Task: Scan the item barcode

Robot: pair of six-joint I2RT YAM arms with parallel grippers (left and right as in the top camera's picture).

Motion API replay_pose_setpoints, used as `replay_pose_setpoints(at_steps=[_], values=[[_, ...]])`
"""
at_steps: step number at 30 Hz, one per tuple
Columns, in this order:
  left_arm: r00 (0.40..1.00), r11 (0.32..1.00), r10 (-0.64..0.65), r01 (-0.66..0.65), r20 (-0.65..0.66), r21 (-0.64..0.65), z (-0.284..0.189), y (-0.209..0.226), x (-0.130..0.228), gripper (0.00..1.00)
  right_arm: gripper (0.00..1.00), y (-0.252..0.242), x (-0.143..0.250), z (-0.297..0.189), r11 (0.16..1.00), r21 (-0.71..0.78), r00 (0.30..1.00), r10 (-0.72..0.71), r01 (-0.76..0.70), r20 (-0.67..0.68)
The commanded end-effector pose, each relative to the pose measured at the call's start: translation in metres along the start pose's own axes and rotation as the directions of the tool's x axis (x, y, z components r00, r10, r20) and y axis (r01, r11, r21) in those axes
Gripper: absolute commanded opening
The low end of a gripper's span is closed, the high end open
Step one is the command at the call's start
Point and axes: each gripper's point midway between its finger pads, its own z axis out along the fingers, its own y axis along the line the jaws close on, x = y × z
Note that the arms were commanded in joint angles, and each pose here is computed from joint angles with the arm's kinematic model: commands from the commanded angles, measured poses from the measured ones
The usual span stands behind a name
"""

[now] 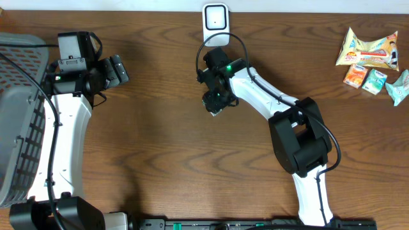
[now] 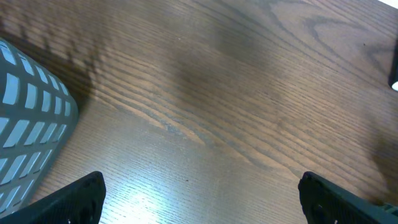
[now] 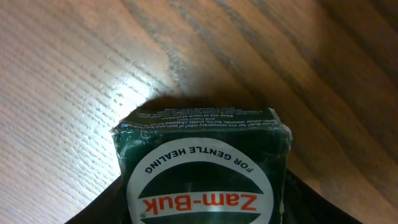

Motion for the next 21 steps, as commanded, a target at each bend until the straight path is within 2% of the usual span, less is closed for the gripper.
replay_pose_setpoints(at_steps=[1,5,8,12,17,21], values=[[1.000,1.000,-0.011,0.011,-0.010,-0.012,0.003,0.003,0.003,0.98,0.50,-0.002,-0.008,-0.013,0.992,-0.019,0.992,0.124,-0.123,0.033],[1.000,1.000,-0.011,0.011,-0.010,-0.012,0.003,0.003,0.003,0.98,0.50,0.002,-0.016,-0.024,0.975,-0.055,0.974,0.219,-0.216,0.053],[1.000,1.000,-0.011,0.011,-0.010,-0.012,0.003,0.003,0.003,0.97,0.50,0.014,-0.027,-0.039,0.963,-0.160,0.970,0.231,-0.217,0.077],[1.000,1.000,-0.011,0.011,-0.010,-0.012,0.003,0.003,0.003,0.98,0.55,0.019,-0.041,-0.066,0.933,-0.284,0.957,0.265,-0.222,0.121],[1.000,1.000,-0.011,0.011,-0.010,-0.012,0.003,0.003,0.003,0.97,0.61,0.005,-0.050,-0.099,0.865,-0.380,0.904,0.403,-0.327,0.139],[1.000,1.000,-0.011,0.011,-0.010,-0.012,0.003,0.003,0.003,0.97,0.65,-0.011,-0.052,-0.123,0.769,-0.481,0.842,0.529,-0.422,0.107]])
